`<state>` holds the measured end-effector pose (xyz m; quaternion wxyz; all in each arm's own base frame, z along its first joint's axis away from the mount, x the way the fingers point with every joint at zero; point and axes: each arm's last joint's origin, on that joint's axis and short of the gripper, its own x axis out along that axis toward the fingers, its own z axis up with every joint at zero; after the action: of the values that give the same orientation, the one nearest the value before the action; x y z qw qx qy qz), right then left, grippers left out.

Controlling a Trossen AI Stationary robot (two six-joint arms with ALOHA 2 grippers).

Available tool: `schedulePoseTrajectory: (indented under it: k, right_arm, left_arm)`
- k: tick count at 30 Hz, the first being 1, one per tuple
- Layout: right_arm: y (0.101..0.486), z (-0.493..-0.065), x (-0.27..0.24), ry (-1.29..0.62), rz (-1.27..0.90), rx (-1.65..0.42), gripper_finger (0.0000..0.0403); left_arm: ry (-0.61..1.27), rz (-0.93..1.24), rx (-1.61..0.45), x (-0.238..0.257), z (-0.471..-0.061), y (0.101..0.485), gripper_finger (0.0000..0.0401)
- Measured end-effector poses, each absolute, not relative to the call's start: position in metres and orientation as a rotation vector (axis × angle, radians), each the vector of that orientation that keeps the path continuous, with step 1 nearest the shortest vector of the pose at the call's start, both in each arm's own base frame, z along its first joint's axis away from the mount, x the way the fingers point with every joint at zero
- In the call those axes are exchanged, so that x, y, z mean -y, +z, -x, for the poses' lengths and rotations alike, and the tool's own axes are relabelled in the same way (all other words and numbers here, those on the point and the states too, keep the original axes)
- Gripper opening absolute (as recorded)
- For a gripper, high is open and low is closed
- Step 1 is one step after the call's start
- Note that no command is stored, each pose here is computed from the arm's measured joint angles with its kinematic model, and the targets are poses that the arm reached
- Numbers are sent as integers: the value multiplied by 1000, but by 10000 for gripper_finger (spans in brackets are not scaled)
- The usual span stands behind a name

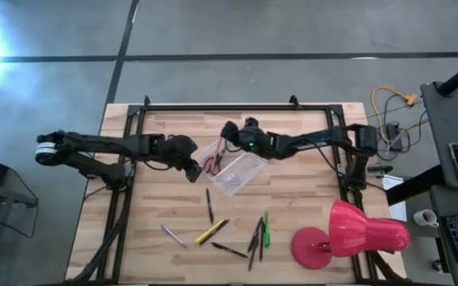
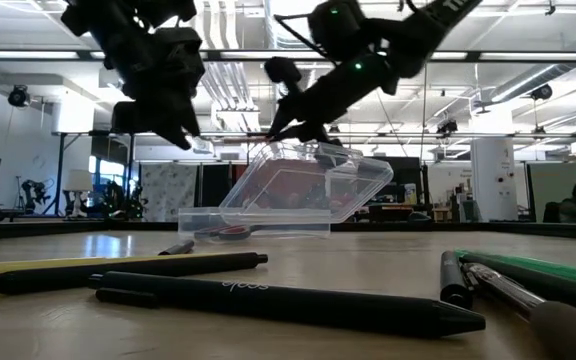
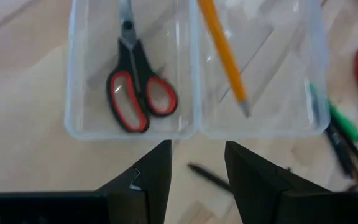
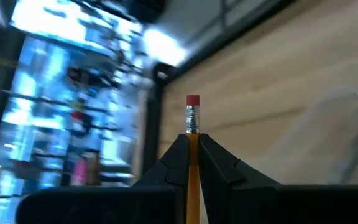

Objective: Pick & place school supplies into a supply box
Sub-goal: Put the orange pencil into the transparent supply box, then put the violet pen into the transparent supply box

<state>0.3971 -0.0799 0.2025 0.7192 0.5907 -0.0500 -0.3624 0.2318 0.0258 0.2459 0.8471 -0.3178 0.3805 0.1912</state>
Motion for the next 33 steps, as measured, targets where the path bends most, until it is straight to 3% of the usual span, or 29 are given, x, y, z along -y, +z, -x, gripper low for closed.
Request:
schedulePoseTrajectory:
  k: [7, 17, 25, 33]
  right_arm:
    - [203, -395, 80, -1019, -1276, -69, 13]
    - [200, -396, 79, -995, -1424, -58, 19]
    - [204, -397, 78, -999, -1461, -16, 95]
    - [220, -402, 79, -924, -1237, -106, 150]
  left_arm:
    - [457, 596, -782, -25, -219, 252, 134]
    - [468, 554, -730, -26, -208, 258, 134]
    - [469, 560, -723, -26, -209, 258, 134]
    - [475, 577, -718, -26, -209, 258, 134]
